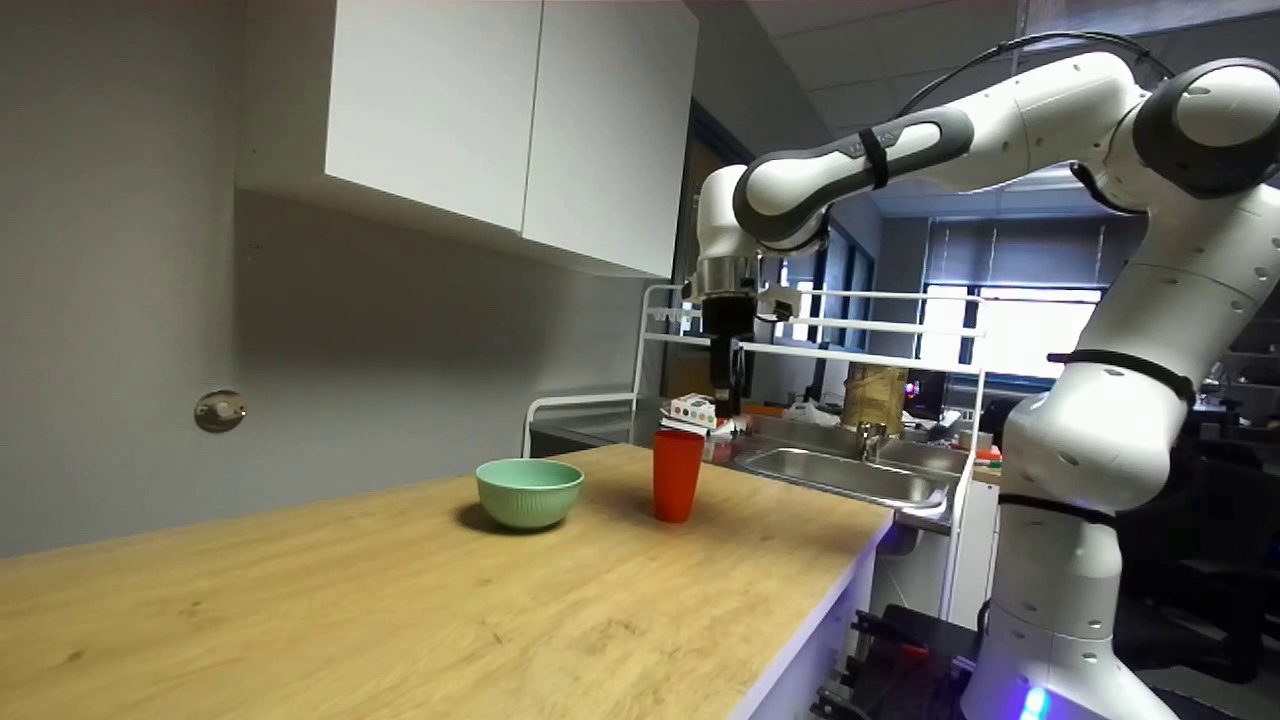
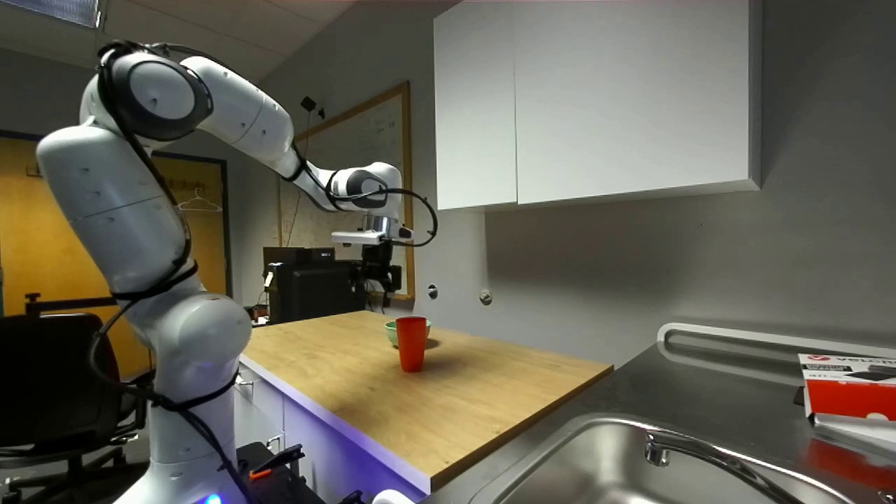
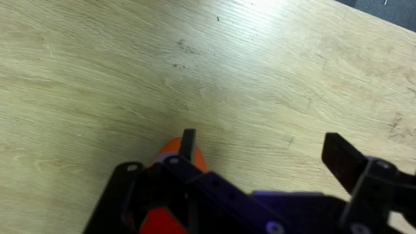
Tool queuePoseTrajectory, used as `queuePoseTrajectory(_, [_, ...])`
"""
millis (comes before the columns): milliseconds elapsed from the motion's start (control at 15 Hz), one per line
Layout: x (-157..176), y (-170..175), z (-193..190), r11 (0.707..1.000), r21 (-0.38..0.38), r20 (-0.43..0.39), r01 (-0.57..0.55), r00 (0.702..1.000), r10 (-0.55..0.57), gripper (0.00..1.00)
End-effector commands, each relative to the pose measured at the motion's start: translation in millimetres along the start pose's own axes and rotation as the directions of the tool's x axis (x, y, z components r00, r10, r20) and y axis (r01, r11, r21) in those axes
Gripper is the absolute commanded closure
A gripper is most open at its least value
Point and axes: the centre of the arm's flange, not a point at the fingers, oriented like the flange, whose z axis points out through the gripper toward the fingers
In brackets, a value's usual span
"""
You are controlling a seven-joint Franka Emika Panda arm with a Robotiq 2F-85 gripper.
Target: Pour the content from the orange cup into the bowl
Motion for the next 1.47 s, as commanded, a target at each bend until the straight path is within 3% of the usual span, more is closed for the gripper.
queuePoseTrajectory(0, [9.6,11.3,-1.5,0.998,-0.016,-0.023,-0.06,0.998,0.059,0.0])
queuePoseTrajectory(333, [21.1,44.1,5.5,0.982,-0.02,-0.06,-0.19,0.98,0.188,0.0])
queuePoseTrajectory(800, [33.9,90.8,28.7,0.934,-0.005,-0.061,-0.357,0.933,0.356,0.0])
queuePoseTrajectory(1400, [50.2,109.8,43.9,0.89,0.005,-0.07,-0.455,0.888,0.454,0.0])
